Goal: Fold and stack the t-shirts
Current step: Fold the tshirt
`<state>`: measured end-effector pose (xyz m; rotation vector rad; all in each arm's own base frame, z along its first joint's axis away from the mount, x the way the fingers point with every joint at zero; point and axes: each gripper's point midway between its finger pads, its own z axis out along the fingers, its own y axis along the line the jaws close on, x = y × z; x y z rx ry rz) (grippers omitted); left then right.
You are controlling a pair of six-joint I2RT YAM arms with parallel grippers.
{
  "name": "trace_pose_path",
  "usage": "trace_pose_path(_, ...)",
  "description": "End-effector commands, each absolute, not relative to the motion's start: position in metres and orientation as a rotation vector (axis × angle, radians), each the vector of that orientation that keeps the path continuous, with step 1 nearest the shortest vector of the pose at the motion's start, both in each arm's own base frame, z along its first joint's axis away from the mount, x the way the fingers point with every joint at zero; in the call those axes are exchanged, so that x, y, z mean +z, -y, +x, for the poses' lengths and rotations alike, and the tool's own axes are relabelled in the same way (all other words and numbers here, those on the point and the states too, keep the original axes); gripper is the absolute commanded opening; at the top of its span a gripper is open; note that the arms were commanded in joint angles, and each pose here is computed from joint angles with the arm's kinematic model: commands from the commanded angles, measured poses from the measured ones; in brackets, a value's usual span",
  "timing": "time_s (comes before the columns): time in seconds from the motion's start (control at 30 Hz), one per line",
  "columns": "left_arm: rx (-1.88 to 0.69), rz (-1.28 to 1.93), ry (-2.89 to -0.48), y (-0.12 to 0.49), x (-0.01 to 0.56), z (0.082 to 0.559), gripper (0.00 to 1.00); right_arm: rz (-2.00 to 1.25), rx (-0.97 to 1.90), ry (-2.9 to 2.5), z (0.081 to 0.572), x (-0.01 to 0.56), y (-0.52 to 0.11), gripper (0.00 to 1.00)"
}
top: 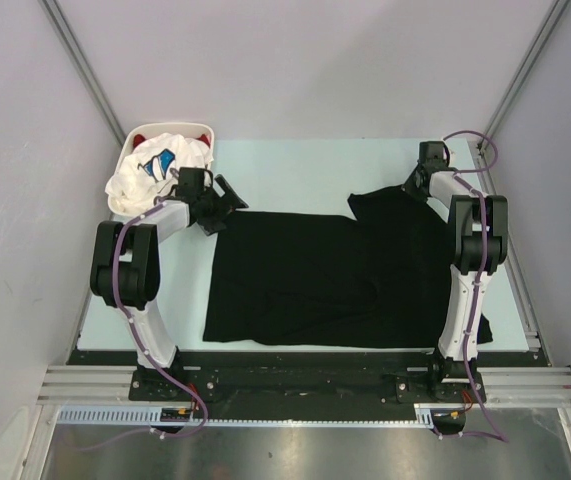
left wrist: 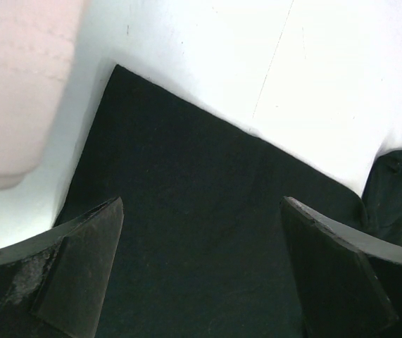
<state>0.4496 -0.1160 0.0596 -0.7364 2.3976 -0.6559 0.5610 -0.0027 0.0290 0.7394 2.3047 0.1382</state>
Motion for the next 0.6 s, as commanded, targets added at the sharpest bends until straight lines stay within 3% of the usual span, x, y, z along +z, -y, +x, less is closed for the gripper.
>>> trace_pose_path(0.0,-0.65,-0.687,-2.346,0.112,0.083,0.466,0.97,0.729,0.16,-2.278,0.57,0.045,0.0,0.0)
trace_pose_path(0.37,-0.646,-0.67,-2.33,0.111,0.096,0.469,0.97,0.673,0.165,-2.149,0.569,0.113,0.001,0.0)
trace_pose_path(0.47,-0.652,-0.673,-2.333,0.111,0.094,0.468,0.97,0.685,0.147,-2.159,0.565,0.112,0.004,0.56)
trace_pose_path(0.57,-0.655,-0.67,-2.335,0.112,0.093,0.468,0.97,0.699,0.125,-2.172,0.561,0.105,0.007,0.71)
